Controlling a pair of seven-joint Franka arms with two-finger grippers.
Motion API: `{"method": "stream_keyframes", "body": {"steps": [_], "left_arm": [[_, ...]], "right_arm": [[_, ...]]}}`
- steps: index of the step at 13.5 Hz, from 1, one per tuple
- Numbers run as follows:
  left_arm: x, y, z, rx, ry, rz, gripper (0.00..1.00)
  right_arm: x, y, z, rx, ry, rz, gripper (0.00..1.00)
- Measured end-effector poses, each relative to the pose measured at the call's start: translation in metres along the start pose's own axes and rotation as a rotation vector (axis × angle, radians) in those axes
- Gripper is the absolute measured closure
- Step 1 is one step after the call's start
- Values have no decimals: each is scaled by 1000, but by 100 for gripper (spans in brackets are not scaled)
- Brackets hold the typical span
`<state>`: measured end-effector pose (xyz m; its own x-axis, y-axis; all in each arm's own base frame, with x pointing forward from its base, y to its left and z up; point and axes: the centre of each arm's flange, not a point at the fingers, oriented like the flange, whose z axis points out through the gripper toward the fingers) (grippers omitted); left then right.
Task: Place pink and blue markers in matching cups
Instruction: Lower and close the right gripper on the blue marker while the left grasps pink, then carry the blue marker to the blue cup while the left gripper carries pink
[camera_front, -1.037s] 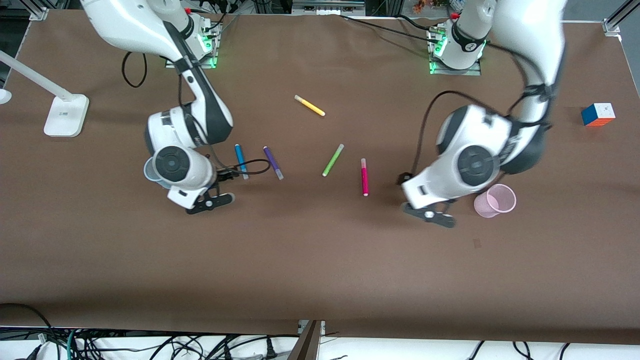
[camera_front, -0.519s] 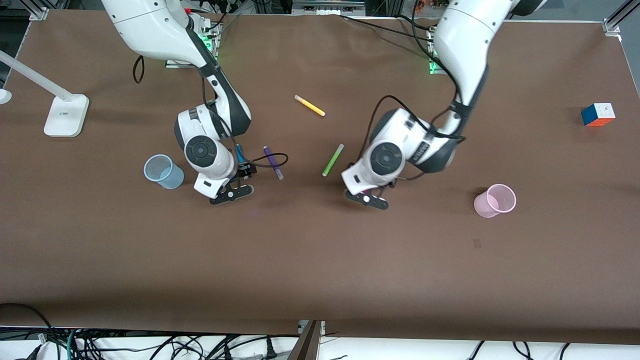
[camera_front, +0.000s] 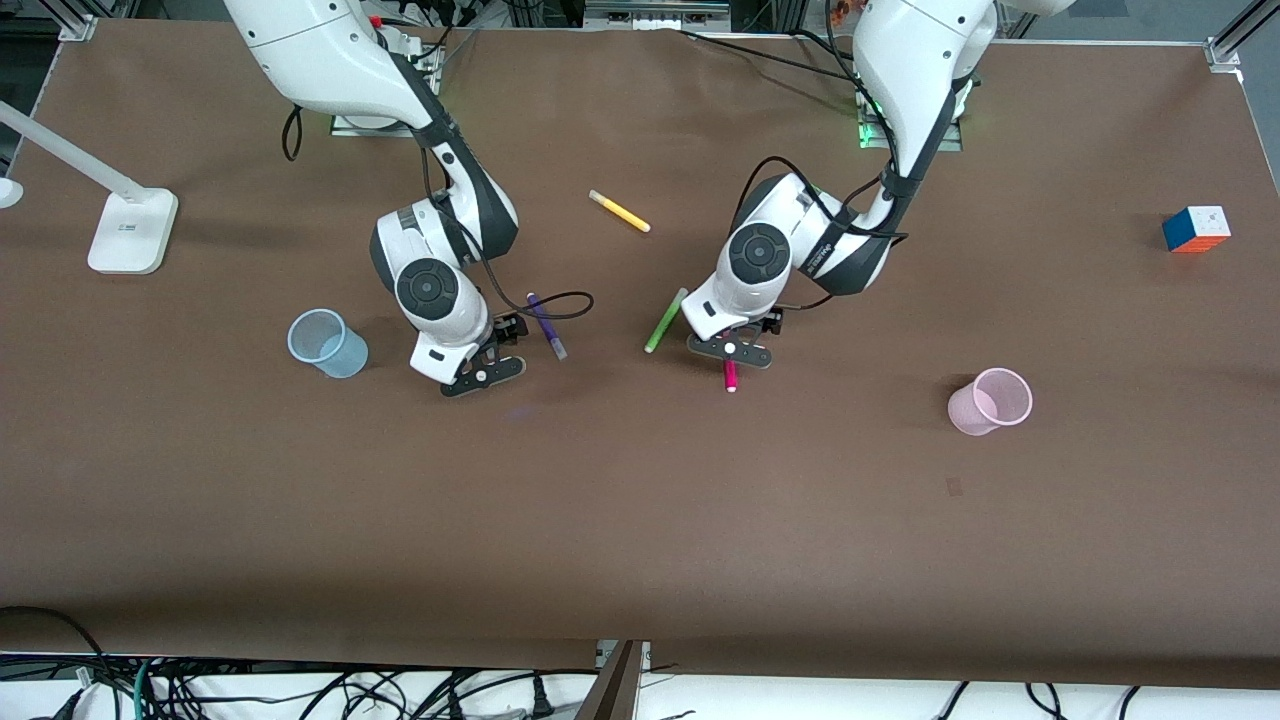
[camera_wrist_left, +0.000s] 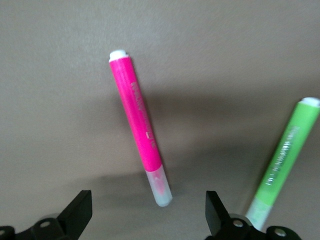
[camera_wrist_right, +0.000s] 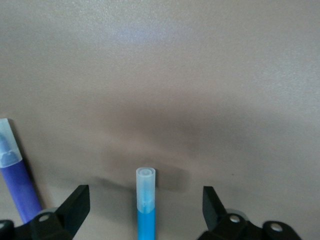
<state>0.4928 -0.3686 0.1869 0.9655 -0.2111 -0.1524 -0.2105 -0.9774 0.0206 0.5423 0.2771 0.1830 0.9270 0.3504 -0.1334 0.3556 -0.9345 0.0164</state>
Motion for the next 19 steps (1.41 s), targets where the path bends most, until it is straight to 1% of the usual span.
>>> {"method": "stream_keyframes", "body": {"steps": [1, 2, 3, 4, 5, 6, 8, 9, 10, 11, 13, 14, 15, 17, 18, 19], "left_arm": [[-2, -1, 5, -1, 3, -1, 0], [-3, -1, 8, -4, 10, -1, 4], [-3, -1, 9, -4, 13, 0, 4], [-4, -1, 10, -5, 14, 1, 12], [-4, 0, 10, -6, 16, 3, 25], [-4, 1, 10, -6, 16, 4, 35], [-5, 2, 10, -6, 15, 5, 58], [-5, 2, 11, -5, 14, 6, 67], [-7, 4, 13, -3, 10, 9, 70], [-7, 4, 14, -2, 9, 11, 70], [-8, 5, 16, -2, 7, 12, 71], [-7, 5, 16, -2, 7, 12, 74], [-7, 5, 15, -2, 9, 12, 82], [-6, 4, 13, -1, 9, 10, 83], [-5, 1, 10, 6, -2, 4, 83], [-2, -4, 0, 20, -24, 2, 83]], "right_arm": [[0, 0, 1, 0, 0, 0, 4], [-1, 0, 1, 0, -2, 1, 11], [-1, 0, 2, 0, -3, 1, 11], [-2, 0, 2, -1, -3, 1, 15], [-1, 0, 2, 0, -1, 1, 30], [-1, 0, 2, 0, 4, 2, 44], [-1, 1, 2, 1, 10, 3, 64], [0, 1, 2, 0, 10, 3, 65], [0, 1, 2, 0, 11, 4, 81], [0, 1, 0, 0, 13, 5, 85], [0, 2, 0, 0, 13, 5, 85], [1, 3, -1, 0, 18, 7, 85], [3, 5, -7, 0, 34, 7, 85], [10, 15, -34, -3, 77, -12, 85], [12, 24, -54, -7, 89, -33, 85], [11, 34, -75, -13, 87, -67, 85]]}}
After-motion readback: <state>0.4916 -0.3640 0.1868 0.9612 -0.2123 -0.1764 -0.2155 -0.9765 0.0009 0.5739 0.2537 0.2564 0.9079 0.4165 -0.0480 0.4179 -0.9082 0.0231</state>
